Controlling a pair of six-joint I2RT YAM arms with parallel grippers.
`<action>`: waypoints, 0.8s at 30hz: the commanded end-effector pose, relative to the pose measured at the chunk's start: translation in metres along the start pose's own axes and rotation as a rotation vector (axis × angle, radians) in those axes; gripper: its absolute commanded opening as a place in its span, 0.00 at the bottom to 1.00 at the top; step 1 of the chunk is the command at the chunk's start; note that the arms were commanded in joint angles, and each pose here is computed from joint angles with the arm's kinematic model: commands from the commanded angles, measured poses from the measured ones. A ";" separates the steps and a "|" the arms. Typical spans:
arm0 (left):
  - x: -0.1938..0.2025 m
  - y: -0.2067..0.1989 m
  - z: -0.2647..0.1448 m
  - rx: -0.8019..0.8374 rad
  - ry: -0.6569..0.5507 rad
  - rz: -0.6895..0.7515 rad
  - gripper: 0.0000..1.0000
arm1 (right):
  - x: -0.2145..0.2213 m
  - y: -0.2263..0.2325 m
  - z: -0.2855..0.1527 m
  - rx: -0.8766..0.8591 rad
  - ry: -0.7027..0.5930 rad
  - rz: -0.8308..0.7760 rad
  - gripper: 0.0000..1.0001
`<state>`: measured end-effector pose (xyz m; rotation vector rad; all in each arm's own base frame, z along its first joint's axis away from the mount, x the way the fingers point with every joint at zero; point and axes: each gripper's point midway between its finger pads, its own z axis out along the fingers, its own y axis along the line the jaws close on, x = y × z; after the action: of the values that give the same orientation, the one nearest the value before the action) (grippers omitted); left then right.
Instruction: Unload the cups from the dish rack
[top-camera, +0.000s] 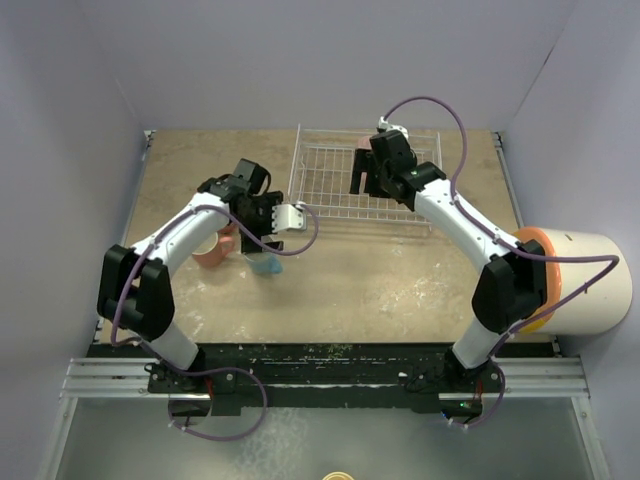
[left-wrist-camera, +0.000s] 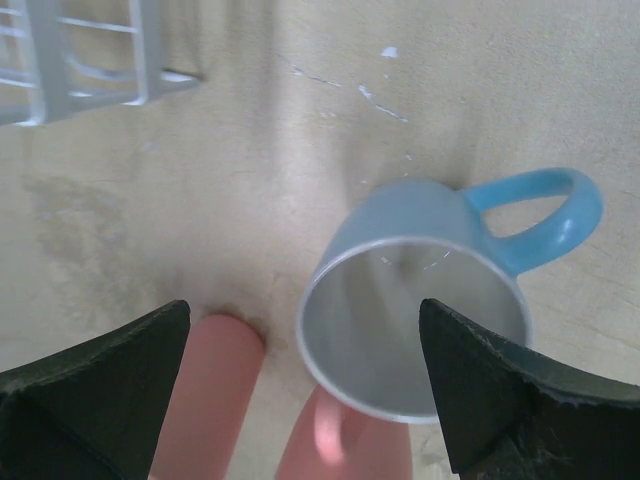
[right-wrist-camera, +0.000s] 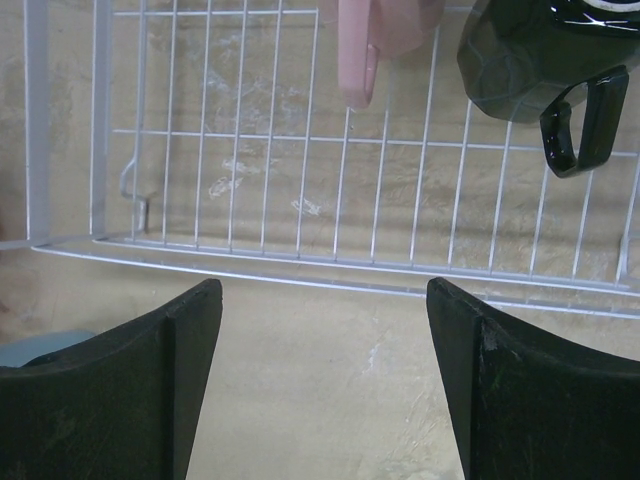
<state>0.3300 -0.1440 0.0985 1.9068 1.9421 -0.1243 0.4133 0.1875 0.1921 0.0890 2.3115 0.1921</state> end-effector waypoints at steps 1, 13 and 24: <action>-0.030 0.019 -0.057 -0.107 -0.091 0.008 0.99 | -0.023 0.002 0.000 -0.007 -0.054 0.002 0.85; -0.060 0.029 -0.146 -0.274 -0.186 -0.033 0.99 | -0.022 -0.002 0.011 0.015 -0.042 -0.007 0.86; -0.063 0.065 -0.212 -0.536 -0.295 -0.192 1.00 | -0.028 -0.008 0.031 0.083 -0.031 -0.042 0.87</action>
<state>0.3309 -0.1402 0.2800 1.4796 1.7860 0.0099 0.4400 0.1868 0.1791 0.0796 2.3258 0.1333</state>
